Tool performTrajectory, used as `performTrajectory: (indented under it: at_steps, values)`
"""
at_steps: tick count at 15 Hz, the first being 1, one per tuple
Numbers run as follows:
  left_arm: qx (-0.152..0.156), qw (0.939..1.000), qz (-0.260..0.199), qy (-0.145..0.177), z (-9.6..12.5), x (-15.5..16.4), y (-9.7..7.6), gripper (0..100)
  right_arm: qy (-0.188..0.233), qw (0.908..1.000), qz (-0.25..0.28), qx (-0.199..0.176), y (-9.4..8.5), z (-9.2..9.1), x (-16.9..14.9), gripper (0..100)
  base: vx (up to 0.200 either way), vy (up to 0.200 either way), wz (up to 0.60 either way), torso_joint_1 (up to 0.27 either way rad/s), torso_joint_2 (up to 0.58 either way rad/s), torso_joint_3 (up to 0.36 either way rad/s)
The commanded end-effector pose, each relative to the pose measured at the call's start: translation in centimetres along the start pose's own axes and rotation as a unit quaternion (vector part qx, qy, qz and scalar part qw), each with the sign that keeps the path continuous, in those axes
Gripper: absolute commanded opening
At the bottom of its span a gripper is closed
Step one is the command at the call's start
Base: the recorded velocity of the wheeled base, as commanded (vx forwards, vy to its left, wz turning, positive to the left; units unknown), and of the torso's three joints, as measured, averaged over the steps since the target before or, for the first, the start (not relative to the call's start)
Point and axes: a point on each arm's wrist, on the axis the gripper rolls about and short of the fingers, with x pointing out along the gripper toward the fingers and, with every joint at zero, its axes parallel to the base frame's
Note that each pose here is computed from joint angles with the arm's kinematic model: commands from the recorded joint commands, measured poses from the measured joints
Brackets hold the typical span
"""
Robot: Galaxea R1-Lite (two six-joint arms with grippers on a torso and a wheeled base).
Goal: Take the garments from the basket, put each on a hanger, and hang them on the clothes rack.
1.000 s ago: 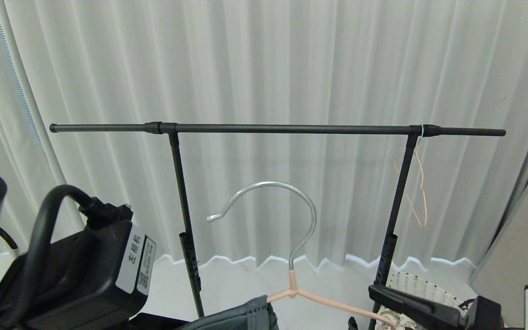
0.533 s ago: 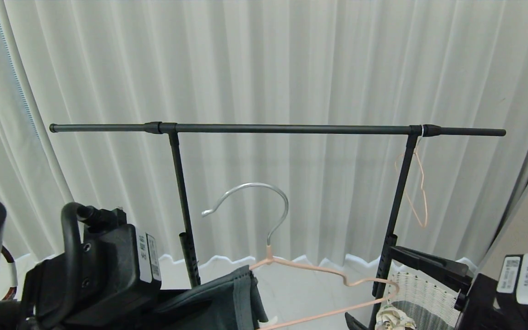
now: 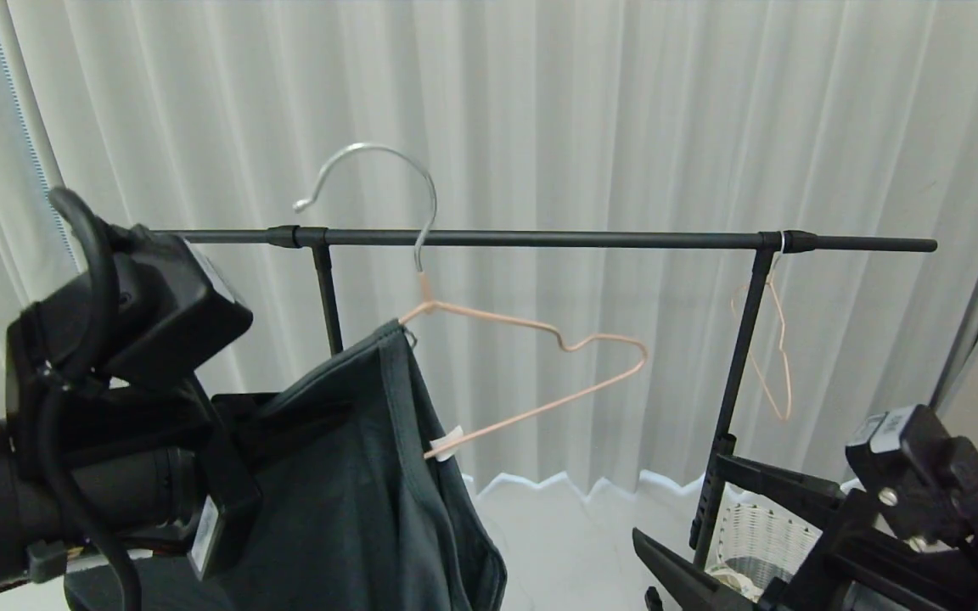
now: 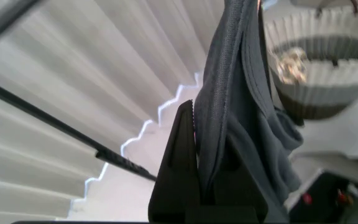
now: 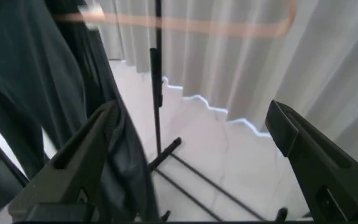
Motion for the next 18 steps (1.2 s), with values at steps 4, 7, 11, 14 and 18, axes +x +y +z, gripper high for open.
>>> performTrajectory:
  at_steps: [4,7,11,14,18]
  values:
    - [-0.009,0.9996,0.010,-0.026,1.8,0.0,0.7,0,0.053,0.9980,-0.017,0.031,1.8,0.2,5.1,100,0.000,0.000,0.00,0.000,0.00,0.000]
    - [-0.007,0.9994,0.004,-0.033,2.1,-0.2,0.5,0,0.076,0.9967,-0.013,0.023,2.5,-0.8,7.5,100,0.000,0.000,0.00,0.000,0.00,0.000]
    - [-0.003,0.9990,-0.008,-0.044,2.6,-0.3,0.2,0,0.102,0.9947,-0.005,0.010,4.2,-2.4,10.1,100,0.000,0.000,0.00,0.000,0.00,0.000]
    - [0.000,0.9987,-0.017,-0.048,2.8,-0.3,-0.2,0,0.115,0.9933,-0.001,0.002,4.8,-3.3,10.4,100,0.000,0.000,0.00,0.000,0.00,0.000]
    - [0.000,0.9989,-0.016,-0.045,2.3,-0.5,-0.3,0,0.163,0.9858,-0.036,-0.018,3.5,-4.4,10.1,100,0.000,0.000,0.00,0.000,0.00,0.000]
